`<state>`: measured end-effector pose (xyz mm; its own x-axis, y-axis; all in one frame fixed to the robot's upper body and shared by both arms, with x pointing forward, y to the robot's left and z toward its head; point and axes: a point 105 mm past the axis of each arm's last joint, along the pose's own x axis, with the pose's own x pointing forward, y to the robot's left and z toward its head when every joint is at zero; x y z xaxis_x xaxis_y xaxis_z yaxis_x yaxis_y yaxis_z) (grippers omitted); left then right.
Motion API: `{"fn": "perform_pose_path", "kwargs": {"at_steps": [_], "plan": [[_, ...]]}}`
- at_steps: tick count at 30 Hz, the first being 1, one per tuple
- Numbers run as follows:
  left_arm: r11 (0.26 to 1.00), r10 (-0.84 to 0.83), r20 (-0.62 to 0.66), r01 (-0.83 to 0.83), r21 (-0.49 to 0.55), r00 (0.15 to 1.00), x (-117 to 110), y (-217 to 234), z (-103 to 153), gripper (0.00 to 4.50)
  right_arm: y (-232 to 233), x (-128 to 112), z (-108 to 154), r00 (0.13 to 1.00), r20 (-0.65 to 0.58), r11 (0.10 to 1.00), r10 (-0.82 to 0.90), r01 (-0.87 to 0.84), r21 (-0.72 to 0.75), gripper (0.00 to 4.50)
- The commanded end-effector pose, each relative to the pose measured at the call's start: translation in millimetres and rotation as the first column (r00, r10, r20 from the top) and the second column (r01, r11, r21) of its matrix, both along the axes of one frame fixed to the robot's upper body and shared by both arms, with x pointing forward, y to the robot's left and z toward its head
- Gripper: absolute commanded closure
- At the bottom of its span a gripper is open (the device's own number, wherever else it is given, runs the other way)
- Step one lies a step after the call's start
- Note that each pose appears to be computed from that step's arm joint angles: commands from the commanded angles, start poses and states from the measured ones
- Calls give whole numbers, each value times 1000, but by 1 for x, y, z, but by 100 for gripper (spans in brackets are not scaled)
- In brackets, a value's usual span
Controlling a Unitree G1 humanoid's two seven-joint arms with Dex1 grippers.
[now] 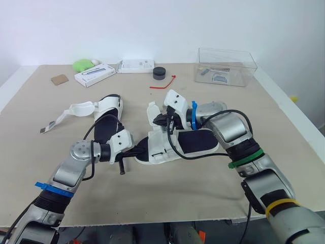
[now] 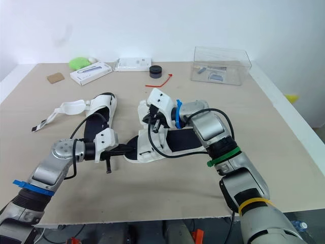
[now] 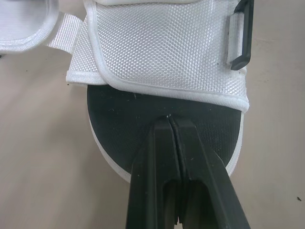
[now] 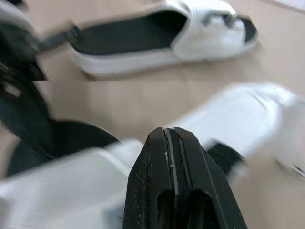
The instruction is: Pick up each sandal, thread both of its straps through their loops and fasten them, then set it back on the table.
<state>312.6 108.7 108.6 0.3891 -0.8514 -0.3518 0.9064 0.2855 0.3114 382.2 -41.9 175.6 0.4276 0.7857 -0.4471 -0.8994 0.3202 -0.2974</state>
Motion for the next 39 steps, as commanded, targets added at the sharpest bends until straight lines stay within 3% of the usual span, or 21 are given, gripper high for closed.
{"fn": "perform_pose_path", "kwargs": {"at_steps": [1,19,32,37,39], "plan": [[999,22,-27,-21,31,999,0,4,-10,450,-3,3,12,1000,31,999,-5,6,-31,441],[999,25,-25,-24,36,999,0,5,-11,450,-20,-5,-13,996,-77,986,-34,21,-168,441],[999,21,-23,-20,42,1000,-1,5,-11,450,-24,0,-23,981,-162,987,-107,84,-140,441],[999,19,-21,-18,45,1000,-1,5,-11,450,-7,6,20,943,-310,978,-124,169,123,441],[999,18,-19,-17,46,1000,-1,5,-10,450,2,7,39,934,-342,960,-106,185,209,345]]}}
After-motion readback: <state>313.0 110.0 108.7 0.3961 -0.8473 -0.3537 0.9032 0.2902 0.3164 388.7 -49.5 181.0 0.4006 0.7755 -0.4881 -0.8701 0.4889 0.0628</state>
